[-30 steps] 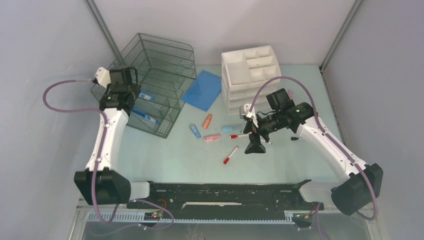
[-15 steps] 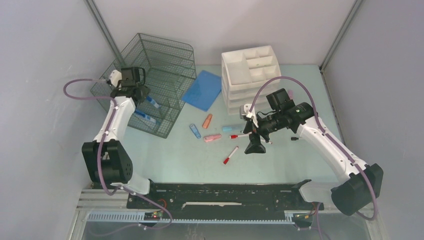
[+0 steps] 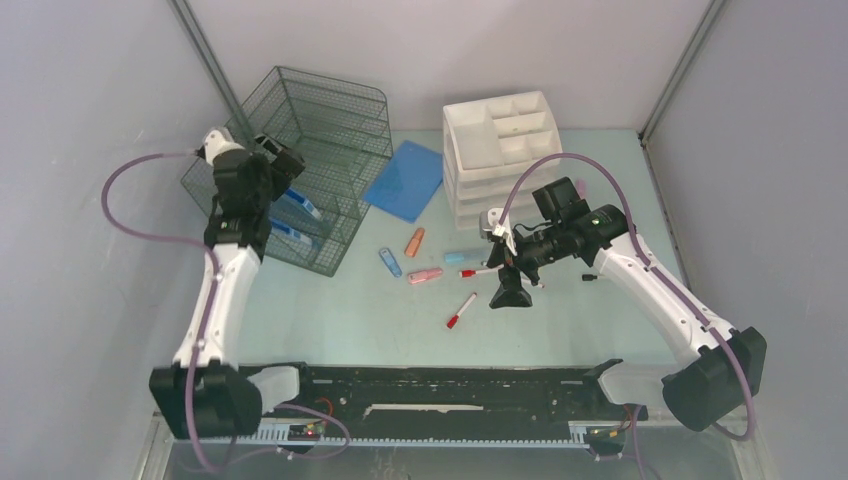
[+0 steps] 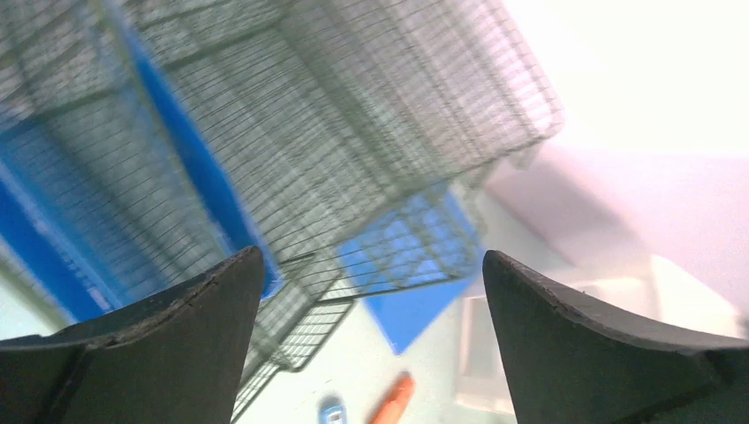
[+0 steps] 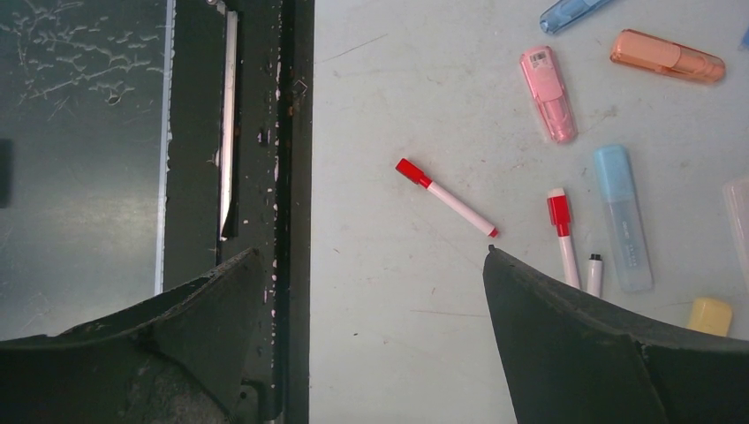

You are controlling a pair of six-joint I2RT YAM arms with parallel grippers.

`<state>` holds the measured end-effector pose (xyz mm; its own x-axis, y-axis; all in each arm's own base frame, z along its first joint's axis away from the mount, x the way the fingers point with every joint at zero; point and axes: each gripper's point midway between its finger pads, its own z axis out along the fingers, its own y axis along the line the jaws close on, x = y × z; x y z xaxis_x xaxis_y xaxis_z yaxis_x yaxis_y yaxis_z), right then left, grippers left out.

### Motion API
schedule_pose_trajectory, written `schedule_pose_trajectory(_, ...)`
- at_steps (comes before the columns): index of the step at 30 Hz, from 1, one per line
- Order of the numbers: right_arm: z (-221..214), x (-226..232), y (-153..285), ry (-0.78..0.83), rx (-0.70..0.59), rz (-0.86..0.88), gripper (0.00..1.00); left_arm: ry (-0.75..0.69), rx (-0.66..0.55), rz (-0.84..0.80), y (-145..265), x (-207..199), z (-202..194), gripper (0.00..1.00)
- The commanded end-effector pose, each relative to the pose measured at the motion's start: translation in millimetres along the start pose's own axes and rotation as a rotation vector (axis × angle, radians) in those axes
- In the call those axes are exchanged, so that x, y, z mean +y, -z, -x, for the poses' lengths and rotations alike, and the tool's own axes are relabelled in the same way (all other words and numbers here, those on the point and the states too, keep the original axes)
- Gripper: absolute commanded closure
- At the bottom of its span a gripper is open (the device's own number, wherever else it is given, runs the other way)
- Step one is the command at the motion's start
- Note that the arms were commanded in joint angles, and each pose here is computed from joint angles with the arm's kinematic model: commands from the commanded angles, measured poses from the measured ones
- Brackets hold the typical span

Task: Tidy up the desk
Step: Place the folder in the storage box, then move the storage box to the center of the board.

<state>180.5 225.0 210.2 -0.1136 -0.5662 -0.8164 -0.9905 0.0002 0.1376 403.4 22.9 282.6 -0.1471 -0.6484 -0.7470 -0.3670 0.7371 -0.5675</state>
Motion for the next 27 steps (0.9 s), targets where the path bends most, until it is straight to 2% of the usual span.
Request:
schedule_pose_trajectory(1,3,7,3,0.034,-0.010,0.007,0.00,-0.059,-0.113,-0.326,36,-49,21,0.00)
schedule_pose_trajectory(3,4,7,3,0.037,-0.011,0.006,0.00,0.005,-0.072,-0.464,42,-64,7,0.00)
schedule_pose_trajectory(4,4,7,3,0.037,-0.011,0.006,0.00,0.012,-0.013,-0.564,48,-76,-5,0.00)
schedule_pose_trajectory(7,4,7,4,0.040,-0.011,0.000,0.00,-0.009,0.114,-0.671,57,-95,-31,0.00)
schedule_pose_trajectory(13,3,6,5,0.040,-0.007,-0.008,0.00,-0.345,0.161,-0.521,64,-107,-86,0.01)
schedule_pose_trajectory(18,3,5,5,0.039,-0.006,-0.011,0.00,-0.597,0.203,-0.319,40,-98,-128,0.04)
schedule_pose_trajectory(27,1,2,6,0.033,-0.005,-0.015,0.00,-0.859,0.365,-0.196,-18,-97,-209,0.11)
